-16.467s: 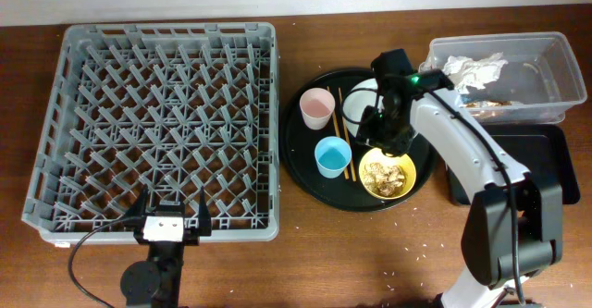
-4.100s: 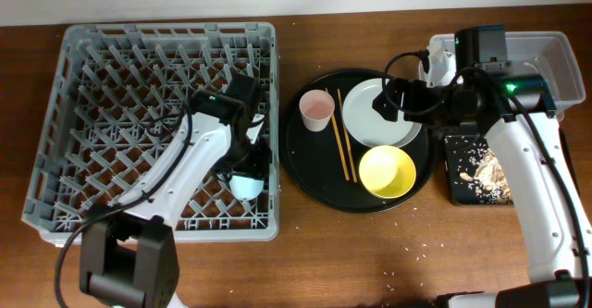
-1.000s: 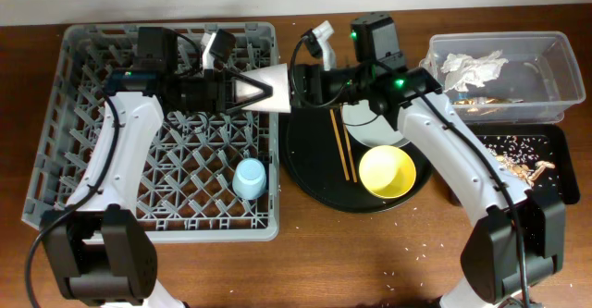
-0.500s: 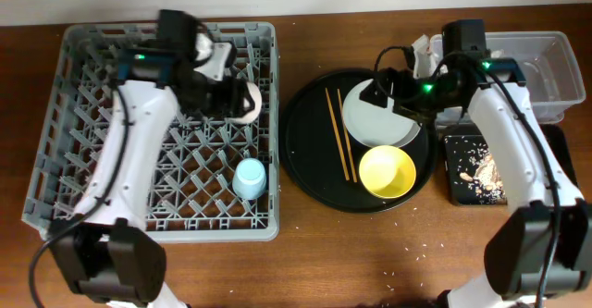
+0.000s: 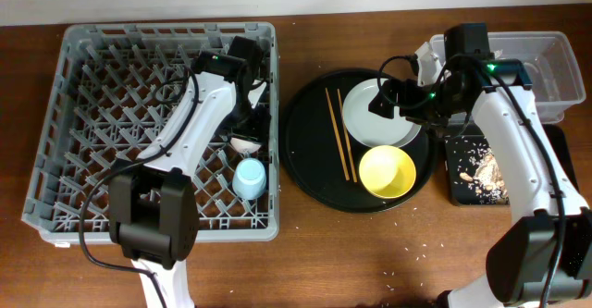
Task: Sort waste into correct bins and load items into the dishwasher rack
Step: 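Place the pink cup in the rack beside the blue cup with left gripper, then reach left gripper to the yellow bowl and grasp it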
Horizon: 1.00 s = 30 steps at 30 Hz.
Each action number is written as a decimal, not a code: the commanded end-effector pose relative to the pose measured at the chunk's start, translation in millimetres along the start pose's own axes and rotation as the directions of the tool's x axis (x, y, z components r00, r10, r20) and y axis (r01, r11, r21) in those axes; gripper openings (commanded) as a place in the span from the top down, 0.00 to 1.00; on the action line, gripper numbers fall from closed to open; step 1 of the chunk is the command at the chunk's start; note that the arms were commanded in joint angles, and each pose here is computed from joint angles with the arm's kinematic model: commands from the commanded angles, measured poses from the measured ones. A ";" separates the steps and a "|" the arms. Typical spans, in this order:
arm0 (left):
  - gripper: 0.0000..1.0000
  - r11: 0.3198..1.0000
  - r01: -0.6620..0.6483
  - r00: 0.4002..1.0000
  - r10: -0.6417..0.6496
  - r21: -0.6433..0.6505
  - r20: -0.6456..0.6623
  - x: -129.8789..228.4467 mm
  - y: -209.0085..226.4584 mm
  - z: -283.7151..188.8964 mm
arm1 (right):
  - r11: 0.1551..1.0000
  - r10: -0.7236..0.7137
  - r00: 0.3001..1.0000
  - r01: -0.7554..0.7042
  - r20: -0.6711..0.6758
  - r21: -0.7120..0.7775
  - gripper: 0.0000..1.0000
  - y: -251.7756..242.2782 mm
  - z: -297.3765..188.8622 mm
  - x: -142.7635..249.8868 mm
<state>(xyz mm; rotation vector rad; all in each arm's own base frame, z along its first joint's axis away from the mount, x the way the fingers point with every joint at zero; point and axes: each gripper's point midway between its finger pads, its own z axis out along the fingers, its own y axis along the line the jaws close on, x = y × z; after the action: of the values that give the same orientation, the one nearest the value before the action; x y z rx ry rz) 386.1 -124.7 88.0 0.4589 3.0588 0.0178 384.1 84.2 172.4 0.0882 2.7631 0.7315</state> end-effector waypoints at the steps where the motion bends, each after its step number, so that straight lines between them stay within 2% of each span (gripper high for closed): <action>1: 0.07 1.000 -0.009 1.000 0.009 -0.013 0.020 -6.6 1.4 -0.6 | 1.000 -0.021 0.999 0.021 0.024 0.010 0.04 2.0 -7.6 -2.7; 3: 0.04 1.000 -0.009 0.999 0.009 -0.009 0.032 -9.8 0.6 -3.8 | 1.000 -0.021 0.999 0.021 0.024 0.010 0.04 2.0 -7.6 -2.8; 7: 0.04 0.997 -0.016 0.995 0.009 0.079 0.095 -25.8 -14.1 -32.7 | 1.000 -0.021 0.999 0.021 0.043 0.010 0.05 4.8 -19.6 -3.9; 10: 0.09 0.987 -0.038 0.980 0.007 0.155 0.197 -45.6 -27.2 -80.5 | 0.999 -0.027 0.988 0.020 0.154 0.048 0.05 4.2 -64.7 -13.7; 13: 0.11 0.964 -0.078 0.967 0.011 0.255 0.254 -53.9 -47.2 -106.0 | 0.991 -0.009 0.971 -0.024 0.238 0.134 0.04 -12.3 -104.0 -13.0; 14: 0.16 0.950 -0.098 0.965 0.019 0.297 0.260 -54.0 -58.4 -109.1 | 0.986 0.004 0.964 -0.049 0.264 0.161 0.04 -20.2 -116.7 -10.5; 18: 0.16 0.930 -0.167 0.963 0.083 0.328 0.255 -47.5 -93.7 -108.9 | 0.969 0.084 0.944 -0.152 0.321 0.194 0.04 -47.3 -148.9 0.6; 20: 0.16 0.919 -0.218 0.954 0.129 0.329 0.272 -45.6 -116.3 -110.6 | 0.961 0.126 0.944 -0.193 0.304 0.200 0.05 -57.4 -150.4 7.9; 26: 0.17 0.904 -0.318 0.928 0.235 0.285 0.289 -41.5 -163.2 -99.3 | 0.958 0.147 0.952 -0.205 0.269 0.203 0.05 -60.4 -143.5 13.2; 30: 0.20 0.896 -0.326 0.936 0.261 0.303 0.234 -38.1 -200.6 -66.2 | 0.956 0.148 0.952 -0.207 0.266 0.209 0.05 -61.3 -143.4 14.1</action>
<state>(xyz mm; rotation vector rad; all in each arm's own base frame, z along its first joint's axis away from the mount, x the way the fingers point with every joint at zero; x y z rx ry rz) 365.0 -306.1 193.0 0.8763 2.6953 -0.5379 330.6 -31.7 259.7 0.4515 2.5970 0.4241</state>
